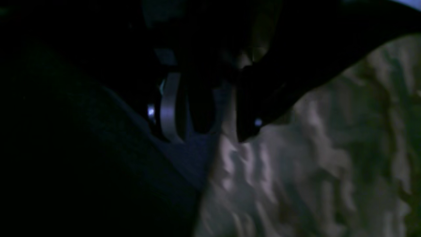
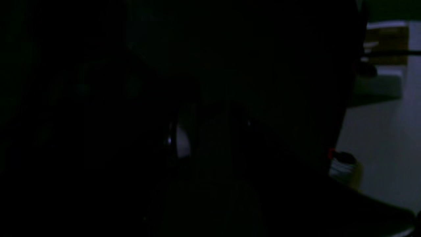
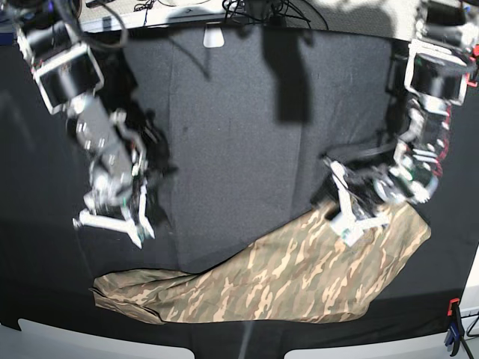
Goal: Layout the t-shirt on the table in an organized manner, then fold the t-shirt properly
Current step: 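Release the shirt and raise both grippers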
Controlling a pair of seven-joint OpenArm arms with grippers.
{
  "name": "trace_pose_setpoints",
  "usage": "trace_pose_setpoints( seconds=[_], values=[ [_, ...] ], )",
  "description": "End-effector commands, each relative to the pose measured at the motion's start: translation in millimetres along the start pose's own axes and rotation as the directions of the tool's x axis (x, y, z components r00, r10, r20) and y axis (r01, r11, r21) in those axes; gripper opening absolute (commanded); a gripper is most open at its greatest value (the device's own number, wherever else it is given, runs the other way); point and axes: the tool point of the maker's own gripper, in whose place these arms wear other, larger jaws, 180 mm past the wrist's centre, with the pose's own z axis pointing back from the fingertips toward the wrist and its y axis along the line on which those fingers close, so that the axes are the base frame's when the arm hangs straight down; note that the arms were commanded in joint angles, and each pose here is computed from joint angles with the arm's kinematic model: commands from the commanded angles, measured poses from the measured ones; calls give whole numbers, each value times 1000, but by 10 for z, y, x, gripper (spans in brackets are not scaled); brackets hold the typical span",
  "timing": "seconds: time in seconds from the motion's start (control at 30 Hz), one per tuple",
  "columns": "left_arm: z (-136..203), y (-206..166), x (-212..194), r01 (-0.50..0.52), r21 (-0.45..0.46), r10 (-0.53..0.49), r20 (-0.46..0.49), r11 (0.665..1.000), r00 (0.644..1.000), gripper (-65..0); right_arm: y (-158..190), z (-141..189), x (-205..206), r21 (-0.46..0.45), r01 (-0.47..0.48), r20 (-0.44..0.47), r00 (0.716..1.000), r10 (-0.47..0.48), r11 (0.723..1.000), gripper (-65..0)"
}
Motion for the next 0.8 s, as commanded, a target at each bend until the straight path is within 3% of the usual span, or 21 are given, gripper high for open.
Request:
trace_pose_setpoints(
  seconds=[0.0,0.1,0.17,0.23,0.3,0.43,0.6,0.77],
  values=[
    [21,85,280,32,21,-34,80,999,996,-427,-201,20,107,-56,18,34,999,-16,998,-481],
    [-52,163,337,130,116,-139,70,985,988,-427,-150,28,37,-59,30,25,999,-28,998,-481],
    [-82,278,323,187,218,-197,26,958,980,-426,-124,44,30,-56,33,28,999,-31,998,-481],
    [-132,279,271,277,264,-277,-41,924,960,-426,-126,71,73,-56,37,41,999,-35,998,-481],
    [-196,193,225,373,260,-362,-93,890,928,-426,-146,116,147,-57,46,64,997,-42,997,-481],
    [-323,-65,186,472,207,-457,-120,857,881,-426,-203,242,317,-60,69,115,991,-61,996,-481],
    [-259,153,313,532,363,-510,-162,765,845,-426,-255,384,478,-62,92,161,984,-81,994,-481],
    [-262,193,236,531,359,-497,-191,767,847,-426,-177,444,589,-41,110,185,978,-101,993,-481]
  ],
)
